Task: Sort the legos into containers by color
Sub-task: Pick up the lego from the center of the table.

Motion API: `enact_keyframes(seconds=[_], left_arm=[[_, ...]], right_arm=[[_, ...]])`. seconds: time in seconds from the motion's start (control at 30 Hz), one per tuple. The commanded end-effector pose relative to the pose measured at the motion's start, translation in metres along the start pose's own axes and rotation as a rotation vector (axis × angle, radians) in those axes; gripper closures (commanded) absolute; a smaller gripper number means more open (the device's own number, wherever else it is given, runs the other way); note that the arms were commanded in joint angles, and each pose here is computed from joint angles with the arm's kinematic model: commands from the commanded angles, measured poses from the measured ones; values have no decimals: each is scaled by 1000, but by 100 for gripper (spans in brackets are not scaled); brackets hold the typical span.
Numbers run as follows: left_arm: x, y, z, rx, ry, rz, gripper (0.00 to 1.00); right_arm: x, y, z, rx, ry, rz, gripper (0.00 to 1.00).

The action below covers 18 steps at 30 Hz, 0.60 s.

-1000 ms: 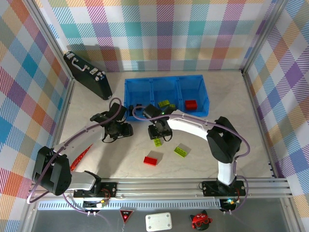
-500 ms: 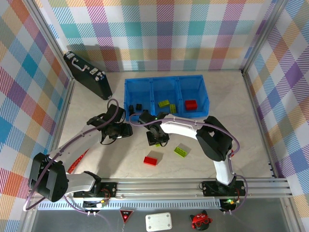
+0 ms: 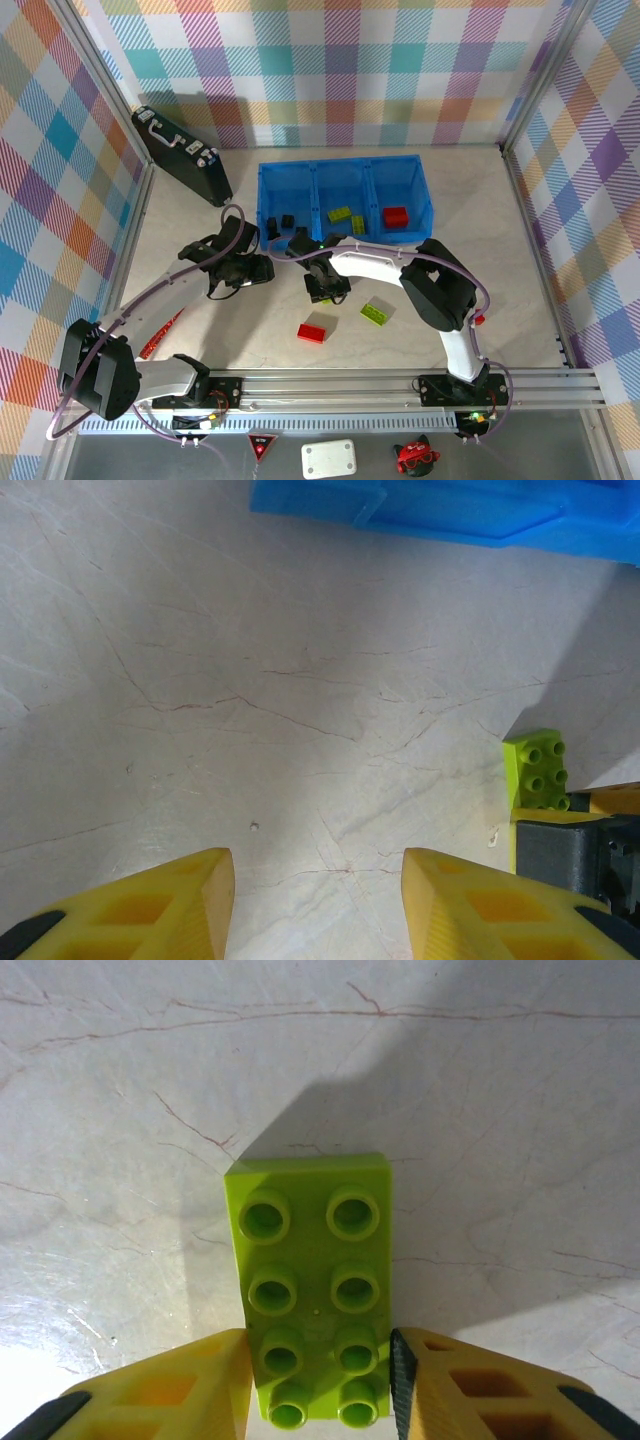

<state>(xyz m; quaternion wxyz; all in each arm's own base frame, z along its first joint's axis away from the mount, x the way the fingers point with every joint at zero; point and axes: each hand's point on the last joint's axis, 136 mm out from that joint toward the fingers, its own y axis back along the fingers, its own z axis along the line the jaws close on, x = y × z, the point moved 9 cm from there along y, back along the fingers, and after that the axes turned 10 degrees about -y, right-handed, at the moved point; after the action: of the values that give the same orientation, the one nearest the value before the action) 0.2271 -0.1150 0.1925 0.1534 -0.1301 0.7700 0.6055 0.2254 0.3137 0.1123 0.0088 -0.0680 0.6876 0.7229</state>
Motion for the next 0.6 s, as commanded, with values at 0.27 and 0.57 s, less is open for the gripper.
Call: enact_keyframes(seconds=[0.27, 0.57], left_arm=[[-2, 8, -2, 2, -8, -18, 52], [-3, 9, -3, 9, -5, -20, 53]], right_arm=[[3, 7, -2, 15, 9, -11, 63], [-2, 29, -5, 12, 26, -51, 63]])
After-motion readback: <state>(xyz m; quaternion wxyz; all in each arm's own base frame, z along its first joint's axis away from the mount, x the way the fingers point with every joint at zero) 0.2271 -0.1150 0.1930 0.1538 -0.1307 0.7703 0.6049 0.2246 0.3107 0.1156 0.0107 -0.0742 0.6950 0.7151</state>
